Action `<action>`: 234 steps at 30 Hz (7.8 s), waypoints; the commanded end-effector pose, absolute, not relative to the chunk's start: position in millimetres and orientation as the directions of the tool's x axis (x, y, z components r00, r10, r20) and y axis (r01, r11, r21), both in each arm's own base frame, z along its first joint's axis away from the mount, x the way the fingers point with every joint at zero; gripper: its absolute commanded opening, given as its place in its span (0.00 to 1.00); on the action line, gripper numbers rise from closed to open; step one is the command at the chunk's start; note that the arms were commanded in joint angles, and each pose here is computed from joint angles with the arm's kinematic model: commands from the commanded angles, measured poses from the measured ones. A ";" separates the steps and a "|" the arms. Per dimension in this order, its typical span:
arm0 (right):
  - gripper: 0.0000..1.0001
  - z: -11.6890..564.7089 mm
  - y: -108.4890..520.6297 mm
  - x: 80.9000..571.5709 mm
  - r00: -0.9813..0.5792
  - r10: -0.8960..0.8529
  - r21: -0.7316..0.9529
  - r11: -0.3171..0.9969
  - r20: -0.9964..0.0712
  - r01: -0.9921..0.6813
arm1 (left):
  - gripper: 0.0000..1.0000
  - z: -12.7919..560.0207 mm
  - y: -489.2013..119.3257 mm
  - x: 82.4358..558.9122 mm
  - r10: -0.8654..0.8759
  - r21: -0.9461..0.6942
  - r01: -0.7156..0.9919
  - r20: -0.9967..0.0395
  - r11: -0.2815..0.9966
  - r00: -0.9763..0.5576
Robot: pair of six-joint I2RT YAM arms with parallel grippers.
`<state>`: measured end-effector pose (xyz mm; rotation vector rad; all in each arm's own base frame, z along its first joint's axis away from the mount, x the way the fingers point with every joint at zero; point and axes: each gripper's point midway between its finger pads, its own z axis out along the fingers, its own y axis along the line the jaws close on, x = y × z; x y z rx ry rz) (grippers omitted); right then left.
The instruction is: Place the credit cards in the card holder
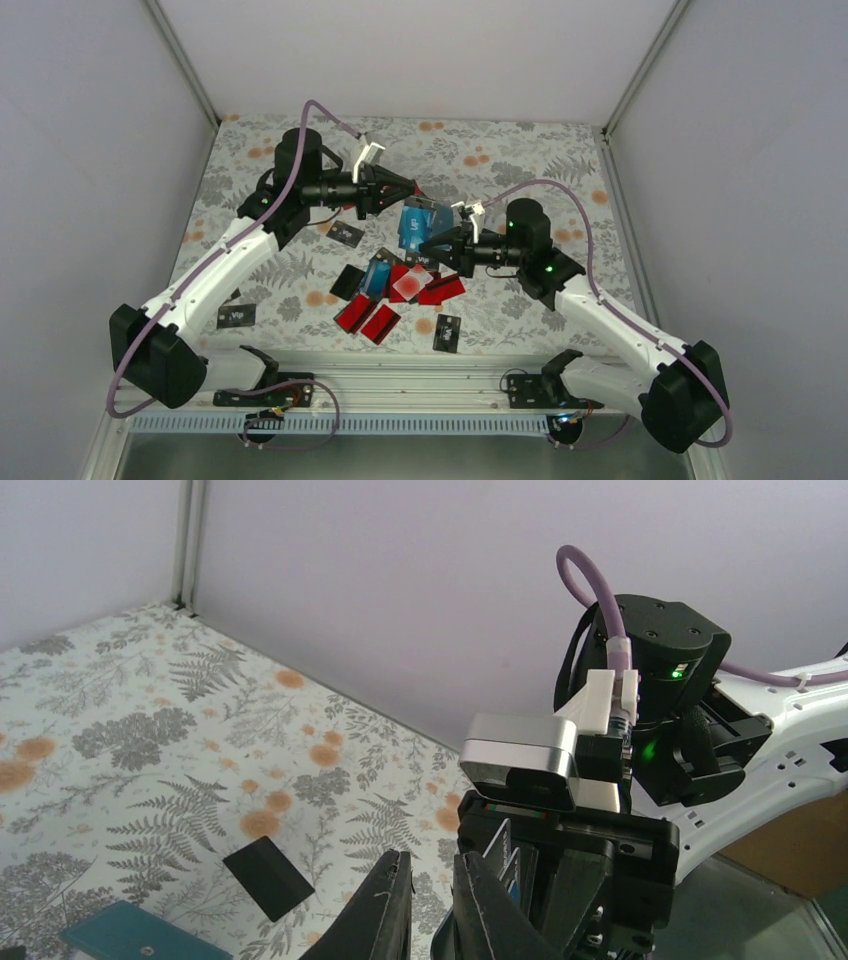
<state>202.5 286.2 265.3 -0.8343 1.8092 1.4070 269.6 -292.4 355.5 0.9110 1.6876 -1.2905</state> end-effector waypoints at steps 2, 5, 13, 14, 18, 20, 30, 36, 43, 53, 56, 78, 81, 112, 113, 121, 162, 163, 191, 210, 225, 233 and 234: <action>0.04 289.6 288.1 206.4 -0.493 -0.044 0.478 0.179 -0.869 -0.860 | 0.13 355.0 -291.3 264.4 0.079 -0.372 0.909 -0.917 0.190 -0.392; 0.04 289.6 287.9 208.0 -0.492 -0.042 0.477 0.187 -0.870 -0.859 | 0.16 353.7 -291.9 263.6 0.081 -0.376 0.908 -0.915 0.185 -0.395; 0.04 288.0 288.3 208.3 -0.492 -0.048 0.477 0.183 -0.869 -0.860 | 0.03 354.6 -291.1 267.0 0.074 -0.367 0.907 -0.919 0.204 -0.388; 0.04 286.9 288.5 209.2 -0.494 -0.049 0.478 0.187 -0.868 -0.858 | 0.02 355.2 -290.7 268.0 0.072 -0.366 0.906 -0.919 0.211 -0.388; 0.04 275.4 289.5 216.1 -0.523 -0.061 0.499 0.223 -0.850 -0.837 | 0.02 357.6 -286.5 277.6 0.057 -0.352 0.894 -0.923 0.278 -0.381; 0.04 264.2 290.2 224.0 -0.552 -0.071 0.519 0.262 -0.831 -0.814 | 0.02 356.2 -281.8 287.1 0.049 -0.346 0.874 -0.922 0.340 -0.384; 0.04 185.6 313.8 263.5 -0.760 -0.148 0.678 0.369 -0.633 -0.636 | 0.02 323.1 -232.4 346.3 0.019 -0.269 0.618 -0.908 0.738 -0.418; 0.10 151.8 331.0 272.2 -0.818 -0.202 0.736 0.359 -0.539 -0.573 | 0.02 297.0 -217.3 356.2 0.040 -0.235 0.540 -0.893 0.808 -0.449; 0.29 117.0 350.1 282.5 -0.858 -0.253 0.765 0.390 -0.447 -0.513 | 0.02 284.4 -202.3 363.7 0.046 -0.195 0.466 -0.889 0.863 -0.456; 0.58 138.0 321.0 308.7 -0.800 -0.204 0.578 0.594 -0.565 -0.560 | 0.02 282.7 -211.2 362.6 0.035 -0.238 0.495 -0.876 0.836 -0.480; 0.61 165.0 316.3 302.8 -0.739 -0.190 0.566 0.530 -0.646 -0.631 | 0.02 290.0 -225.2 358.5 -0.004 -0.319 0.544 -0.865 0.776 -0.502; 0.63 329.3 277.7 260.6 -0.526 -0.001 0.524 0.096 -0.850 -0.846 | 0.02 386.4 -286.7 298.1 -0.054 -0.525 0.822 -0.848 0.219 -0.527; 0.60 339.1 278.6 263.3 -0.514 0.010 0.513 0.094 -0.858 -0.854 | 0.02 391.1 -287.5 292.5 -0.055 -0.528 0.829 -0.848 0.185 -0.527; 0.04 338.0 284.8 268.6 -0.522 -0.021 0.520 0.065 -0.852 -0.852 | 0.03 372.6 -296.7 304.9 -0.045 -0.565 0.804 -0.822 0.183 -0.568; 0.04 337.2 283.9 270.2 -0.521 -0.016 0.518 0.083 -0.853 -0.851 | 0.05 369.0 -296.7 308.0 -0.043 -0.566 0.800 -0.820 0.199 -0.570; 0.04 279.7 257.3 316.4 -0.625 0.032 0.564 0.470 -0.780 -0.679 | 0.74 323.5 -283.3 347.2 -0.033 -0.522 0.722 -0.819 0.455 -0.572; 0.04 167.3 155.9 330.1 -0.767 0.095 0.373 0.907 -0.634 -0.197 | 0.66 51.6 -329.7 411.8 0.202 -0.229 0.351 -0.495 0.908 -0.845; 0.04 167.8 156.0 329.9 -0.767 0.095 0.374 0.906 -0.634 -0.197 | 0.66 51.0 -329.6 411.8 0.202 -0.229 0.350 -0.493 0.908 -0.846; 0.04 171.6 169.5 323.8 -0.785 0.066 0.419 0.871 -0.616 -0.255 | 0.27 54.3 -333.6 410.0 0.220 -0.178 0.368 -0.545 0.913 -0.809; 0.04 176.8 206.8 322.5 -0.859 0.037 0.568 0.764 -0.511 -0.305 | 0.03 122.9 -344.7 411.2 0.163 -0.257 0.399 -0.625 0.880 -0.763; 0.04 134.7 222.9 352.3 -0.907 -0.025 0.504 0.825 -0.421 -0.256 | 0.02 147.8 -351.9 406.4 0.150 -0.299 0.437 -0.655 0.848 -0.740; 0.04 108.2 223.7 364.9 -0.923 -0.030 0.439 0.873 -0.384 -0.211 | 0.02 149.4 -352.7 405.5 0.149 -0.304 0.445 -0.662 0.842 -0.734; 0.04 106.7 225.6 365.6 -0.924 -0.032 0.442 0.872 -0.381 -0.213 | 0.02 148.7 -352.3 405.5 0.148 -0.306 0.445 -0.663 0.842 -0.734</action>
